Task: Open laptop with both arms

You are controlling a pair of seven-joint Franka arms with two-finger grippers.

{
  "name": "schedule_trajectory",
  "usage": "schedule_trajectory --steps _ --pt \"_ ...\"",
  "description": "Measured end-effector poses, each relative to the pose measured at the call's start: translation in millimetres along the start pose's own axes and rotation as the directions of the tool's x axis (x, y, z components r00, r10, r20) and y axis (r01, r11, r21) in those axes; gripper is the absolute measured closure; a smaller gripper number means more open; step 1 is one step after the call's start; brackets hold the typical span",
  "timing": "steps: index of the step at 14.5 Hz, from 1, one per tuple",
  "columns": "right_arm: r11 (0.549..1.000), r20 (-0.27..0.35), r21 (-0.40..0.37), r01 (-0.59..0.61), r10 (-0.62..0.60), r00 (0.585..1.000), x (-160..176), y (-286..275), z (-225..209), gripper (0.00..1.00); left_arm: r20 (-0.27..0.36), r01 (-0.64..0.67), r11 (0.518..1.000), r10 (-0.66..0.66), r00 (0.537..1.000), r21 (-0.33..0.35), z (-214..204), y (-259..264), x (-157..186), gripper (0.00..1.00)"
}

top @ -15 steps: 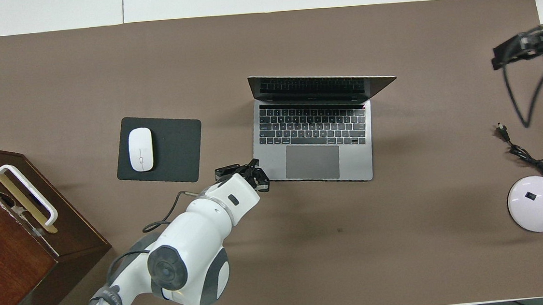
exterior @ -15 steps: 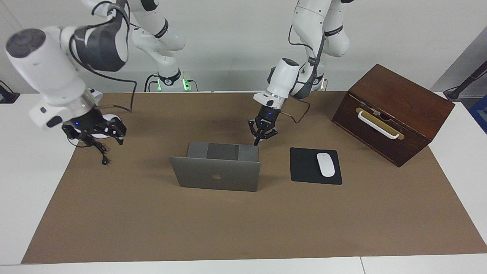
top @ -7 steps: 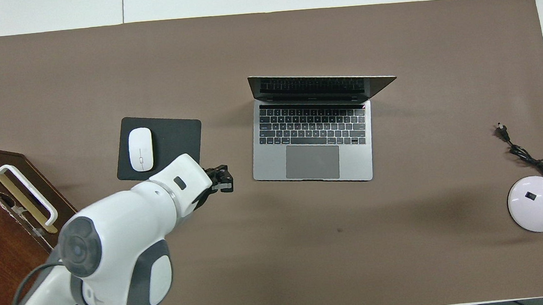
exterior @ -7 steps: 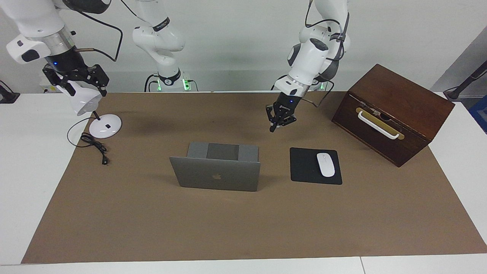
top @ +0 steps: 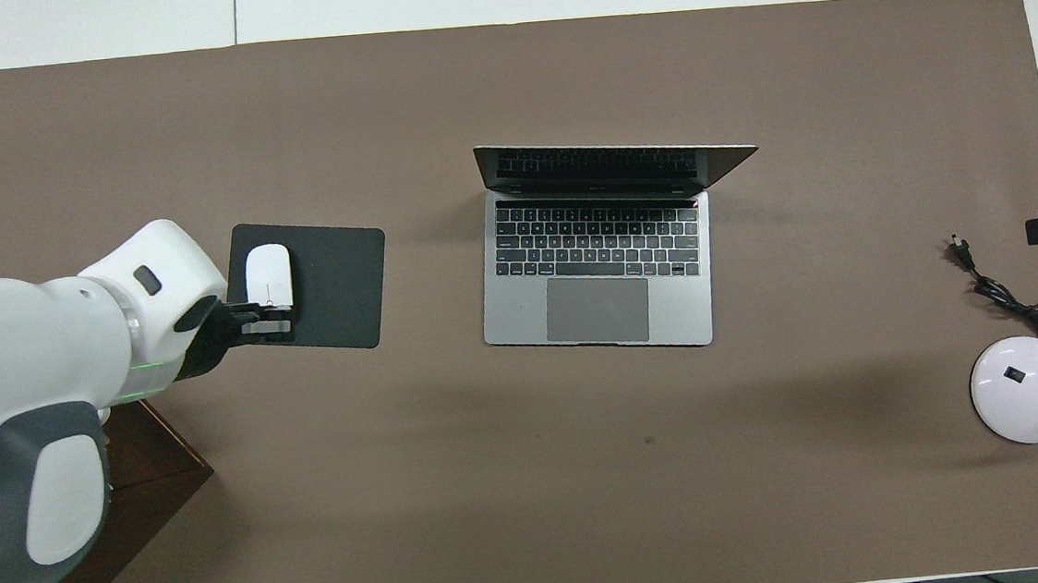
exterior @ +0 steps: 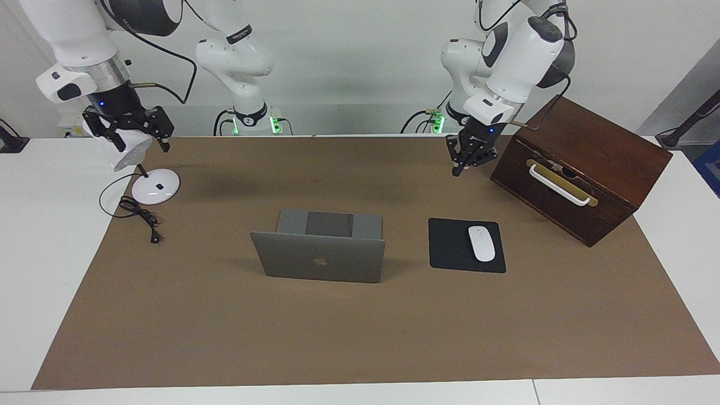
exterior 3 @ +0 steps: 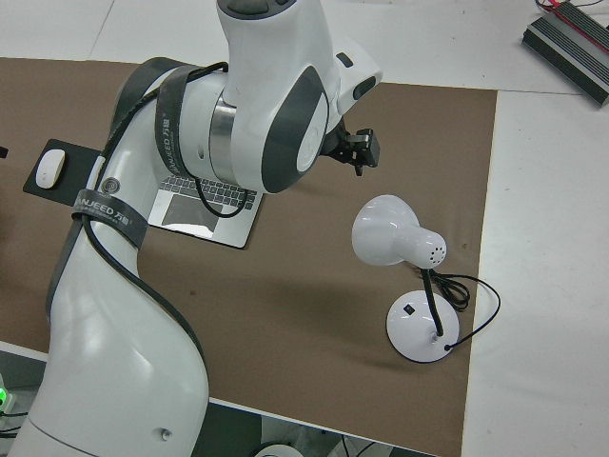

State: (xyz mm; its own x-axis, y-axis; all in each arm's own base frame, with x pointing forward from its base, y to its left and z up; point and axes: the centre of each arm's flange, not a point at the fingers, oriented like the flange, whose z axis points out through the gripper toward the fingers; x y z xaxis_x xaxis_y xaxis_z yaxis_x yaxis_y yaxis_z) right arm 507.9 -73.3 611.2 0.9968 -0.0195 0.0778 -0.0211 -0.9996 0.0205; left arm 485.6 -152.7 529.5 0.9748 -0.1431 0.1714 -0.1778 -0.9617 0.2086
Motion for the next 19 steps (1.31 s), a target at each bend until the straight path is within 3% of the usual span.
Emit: schedule_trajectory --steps 1,2,10,11,15,19 --pt "1.0 -0.001 0.001 -0.001 0.001 1.0 0 1 0 0.0 0.006 0.008 0.999 -0.008 1.0 0.032 -4 -16 1 0.99" --pt "1.0 -0.002 0.001 -0.004 0.004 1.0 0 2 -1 0.0 0.007 0.017 0.998 -0.018 1.0 0.057 -9 -28 3 0.93" --pt "0.998 -0.008 0.055 -0.02 0.02 1.0 0 0 0 0.0 -0.028 0.14 0.979 -0.138 0.99 0.148 -66 -127 11 0.06" --pt "0.998 -0.004 0.056 -0.02 0.02 1.0 0 0 1 0.0 -0.031 0.159 0.976 -0.156 0.987 0.151 -79 -139 12 0.0" --pt "0.998 0.018 0.058 -0.021 0.02 1.0 -4 0 1 0.0 -0.011 0.173 0.968 -0.174 0.985 0.179 -124 -152 34 0.0" --pt "0.998 0.014 0.057 -0.015 0.014 1.0 -4 -3 -3 0.0 0.056 0.172 0.968 -0.185 0.981 0.183 -148 -151 55 0.0"
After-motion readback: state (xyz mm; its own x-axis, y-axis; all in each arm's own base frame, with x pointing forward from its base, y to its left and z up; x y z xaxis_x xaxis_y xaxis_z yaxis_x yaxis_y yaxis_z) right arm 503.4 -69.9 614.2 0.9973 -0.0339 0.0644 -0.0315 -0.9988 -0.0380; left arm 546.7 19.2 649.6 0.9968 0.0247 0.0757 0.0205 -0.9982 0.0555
